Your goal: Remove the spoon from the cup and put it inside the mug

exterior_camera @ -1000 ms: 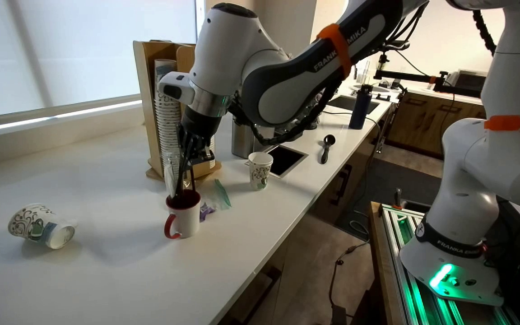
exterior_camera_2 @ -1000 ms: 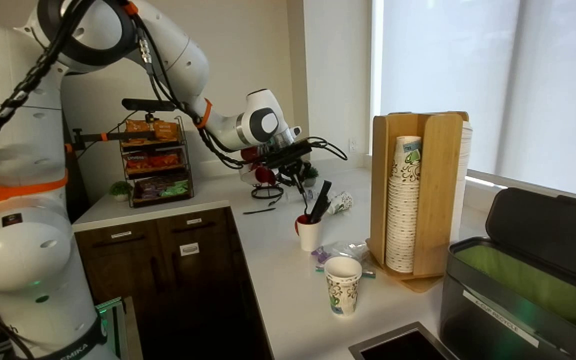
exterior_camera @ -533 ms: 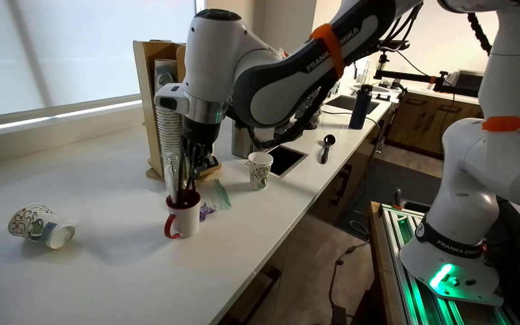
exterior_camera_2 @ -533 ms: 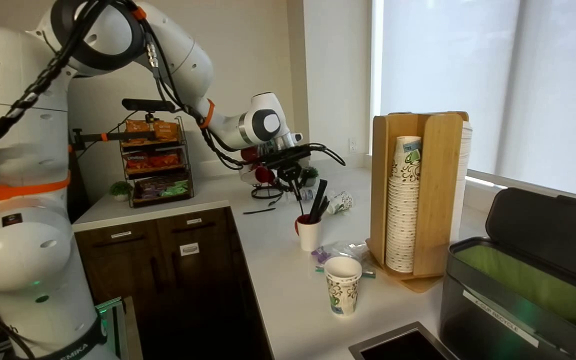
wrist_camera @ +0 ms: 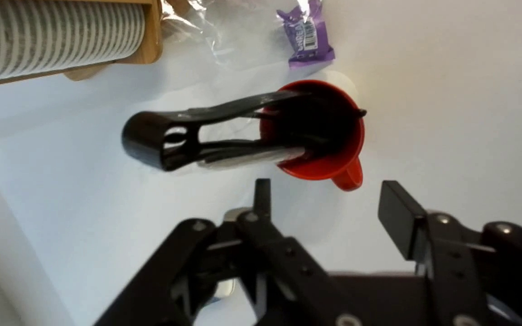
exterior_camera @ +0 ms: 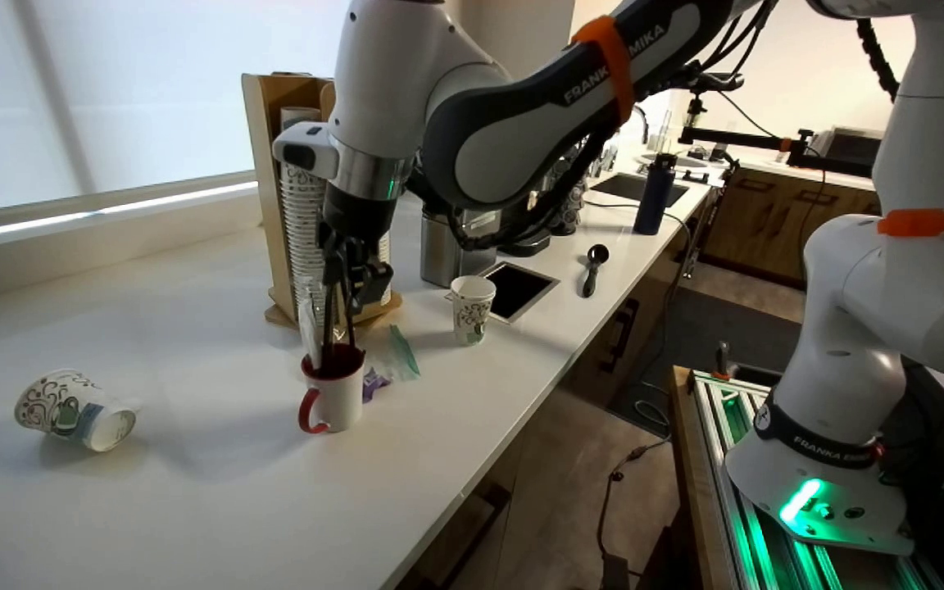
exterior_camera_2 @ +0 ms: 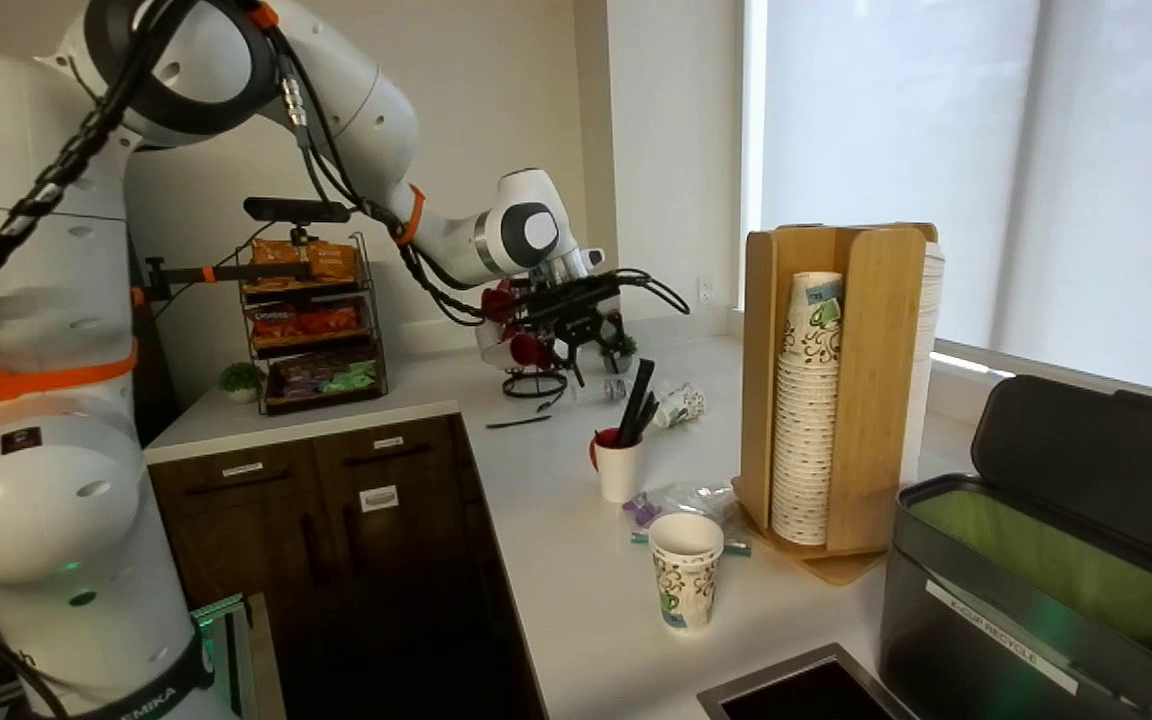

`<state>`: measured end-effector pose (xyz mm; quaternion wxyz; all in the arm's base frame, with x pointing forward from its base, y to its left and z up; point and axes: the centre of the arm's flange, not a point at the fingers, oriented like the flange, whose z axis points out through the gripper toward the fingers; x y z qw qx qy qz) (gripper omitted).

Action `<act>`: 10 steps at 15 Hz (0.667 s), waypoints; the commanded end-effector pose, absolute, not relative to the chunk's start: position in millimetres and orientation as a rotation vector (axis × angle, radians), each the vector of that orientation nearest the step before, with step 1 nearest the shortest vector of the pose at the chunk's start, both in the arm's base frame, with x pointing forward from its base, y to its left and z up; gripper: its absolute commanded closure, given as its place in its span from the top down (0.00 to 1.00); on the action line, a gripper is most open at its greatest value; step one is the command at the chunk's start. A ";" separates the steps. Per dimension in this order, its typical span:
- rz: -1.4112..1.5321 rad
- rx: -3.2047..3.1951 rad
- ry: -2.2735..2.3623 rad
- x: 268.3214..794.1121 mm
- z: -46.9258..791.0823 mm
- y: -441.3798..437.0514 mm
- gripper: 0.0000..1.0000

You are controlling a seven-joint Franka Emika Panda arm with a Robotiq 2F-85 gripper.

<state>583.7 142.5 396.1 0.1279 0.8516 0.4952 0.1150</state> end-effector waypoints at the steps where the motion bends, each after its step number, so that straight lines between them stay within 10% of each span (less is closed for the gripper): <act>1: 0.473 2.507 1.369 538.6 438.9 132.2 0.97; 10: 0.602 2.652 0.901 495.3 489.0 50.7 1.00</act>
